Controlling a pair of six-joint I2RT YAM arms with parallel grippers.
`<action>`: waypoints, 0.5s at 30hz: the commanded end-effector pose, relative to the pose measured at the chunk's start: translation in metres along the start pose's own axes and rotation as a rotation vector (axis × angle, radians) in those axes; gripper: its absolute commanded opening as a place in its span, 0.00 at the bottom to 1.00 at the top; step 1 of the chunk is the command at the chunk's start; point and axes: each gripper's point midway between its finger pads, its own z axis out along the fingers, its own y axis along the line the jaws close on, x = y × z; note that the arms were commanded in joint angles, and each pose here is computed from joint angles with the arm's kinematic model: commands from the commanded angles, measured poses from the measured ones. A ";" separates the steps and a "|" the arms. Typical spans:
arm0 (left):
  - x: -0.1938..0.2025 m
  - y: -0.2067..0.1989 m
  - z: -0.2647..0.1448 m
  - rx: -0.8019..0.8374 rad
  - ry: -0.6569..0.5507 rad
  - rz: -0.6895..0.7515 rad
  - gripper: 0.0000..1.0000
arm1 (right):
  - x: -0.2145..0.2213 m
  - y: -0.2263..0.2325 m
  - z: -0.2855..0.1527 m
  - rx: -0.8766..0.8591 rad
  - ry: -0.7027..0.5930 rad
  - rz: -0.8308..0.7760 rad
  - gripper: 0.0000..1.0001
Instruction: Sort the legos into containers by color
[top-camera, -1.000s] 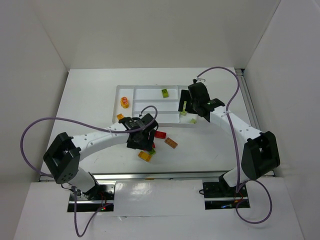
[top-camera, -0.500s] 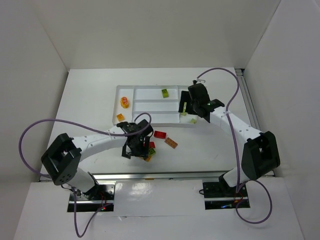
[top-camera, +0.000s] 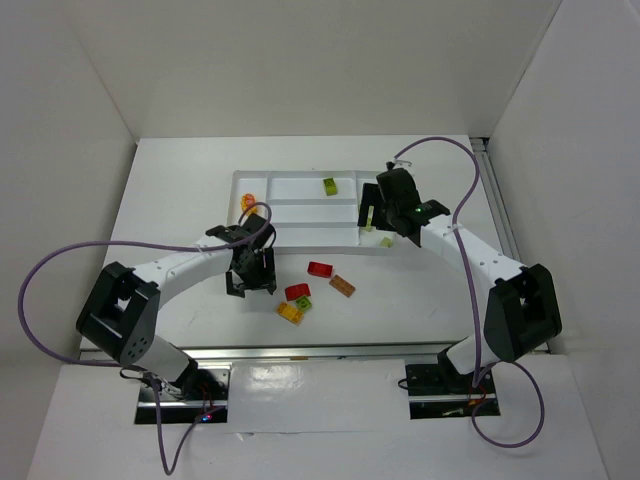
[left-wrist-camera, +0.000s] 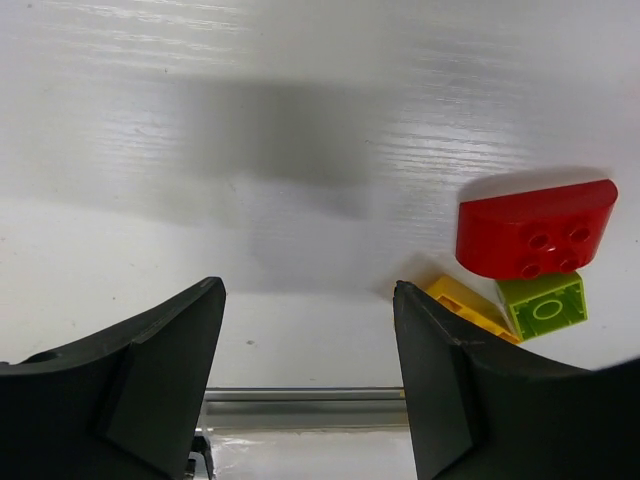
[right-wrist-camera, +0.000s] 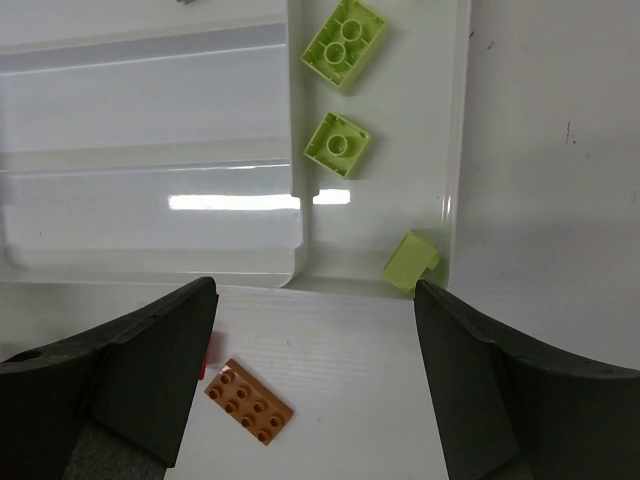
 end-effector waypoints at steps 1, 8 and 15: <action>-0.009 -0.003 -0.013 0.043 -0.034 0.030 0.79 | -0.012 0.001 -0.013 -0.014 -0.048 0.009 0.87; 0.025 -0.046 -0.032 0.155 0.005 0.174 0.80 | -0.011 0.005 -0.008 -0.022 -0.040 0.017 0.87; 0.042 -0.043 -0.005 0.095 0.037 0.177 0.82 | -0.007 0.009 -0.006 -0.026 -0.030 0.008 0.87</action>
